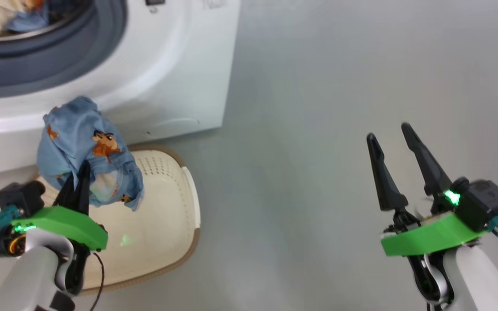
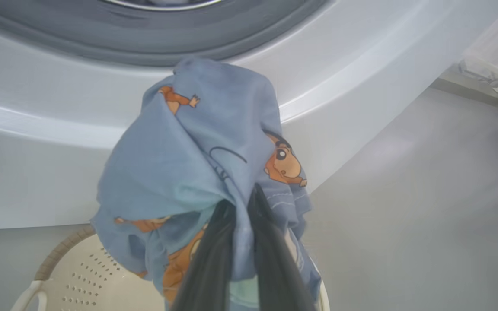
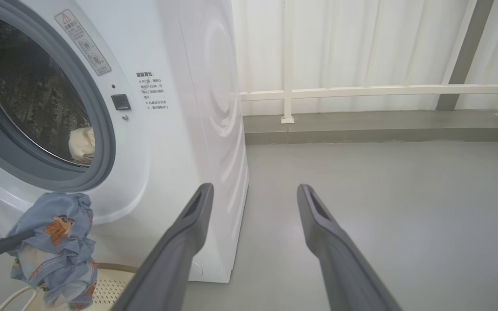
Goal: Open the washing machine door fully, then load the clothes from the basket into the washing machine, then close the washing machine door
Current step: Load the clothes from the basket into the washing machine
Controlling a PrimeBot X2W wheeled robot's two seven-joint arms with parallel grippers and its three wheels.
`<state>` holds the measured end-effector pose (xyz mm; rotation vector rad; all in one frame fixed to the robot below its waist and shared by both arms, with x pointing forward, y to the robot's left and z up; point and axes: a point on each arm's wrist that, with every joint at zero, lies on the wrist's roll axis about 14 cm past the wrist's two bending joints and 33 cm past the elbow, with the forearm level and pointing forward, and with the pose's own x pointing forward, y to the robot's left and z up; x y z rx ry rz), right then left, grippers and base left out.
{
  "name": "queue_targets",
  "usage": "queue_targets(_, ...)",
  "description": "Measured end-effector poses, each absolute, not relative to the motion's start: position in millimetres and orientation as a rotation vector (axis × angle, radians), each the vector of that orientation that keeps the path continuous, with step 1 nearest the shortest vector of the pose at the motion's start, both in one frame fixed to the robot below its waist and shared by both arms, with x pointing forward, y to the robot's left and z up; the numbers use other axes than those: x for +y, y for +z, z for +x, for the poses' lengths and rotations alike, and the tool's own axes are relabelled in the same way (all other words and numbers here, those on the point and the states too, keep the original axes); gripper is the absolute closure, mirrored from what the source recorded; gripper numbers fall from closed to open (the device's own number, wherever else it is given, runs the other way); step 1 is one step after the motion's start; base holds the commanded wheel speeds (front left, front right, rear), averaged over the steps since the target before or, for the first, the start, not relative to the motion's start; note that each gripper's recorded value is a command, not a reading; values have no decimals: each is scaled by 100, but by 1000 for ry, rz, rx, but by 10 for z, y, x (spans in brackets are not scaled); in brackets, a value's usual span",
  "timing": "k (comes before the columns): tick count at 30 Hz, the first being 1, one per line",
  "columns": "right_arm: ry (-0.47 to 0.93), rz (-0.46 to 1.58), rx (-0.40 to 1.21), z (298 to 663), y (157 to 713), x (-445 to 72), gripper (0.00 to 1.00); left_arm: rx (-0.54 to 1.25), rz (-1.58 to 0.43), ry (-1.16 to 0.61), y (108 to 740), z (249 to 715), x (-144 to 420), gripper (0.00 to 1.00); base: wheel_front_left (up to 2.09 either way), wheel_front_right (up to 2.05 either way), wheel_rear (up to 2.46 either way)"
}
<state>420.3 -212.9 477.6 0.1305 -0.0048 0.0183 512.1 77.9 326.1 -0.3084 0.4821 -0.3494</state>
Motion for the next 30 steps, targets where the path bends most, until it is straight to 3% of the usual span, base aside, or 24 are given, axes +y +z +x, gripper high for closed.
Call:
queue_targets(16, 25, 159, -21, 3834, 4896, -2111, 0, 155, -249, -252, 4319, 4801, 1203, 100, 0, 0, 0)
queue_targets(30, 22, 181, -50, 3542, 4993, -2123, 0, 4, -189, -140, 4800, 4150, 1622, 100, 0, 0, 0)
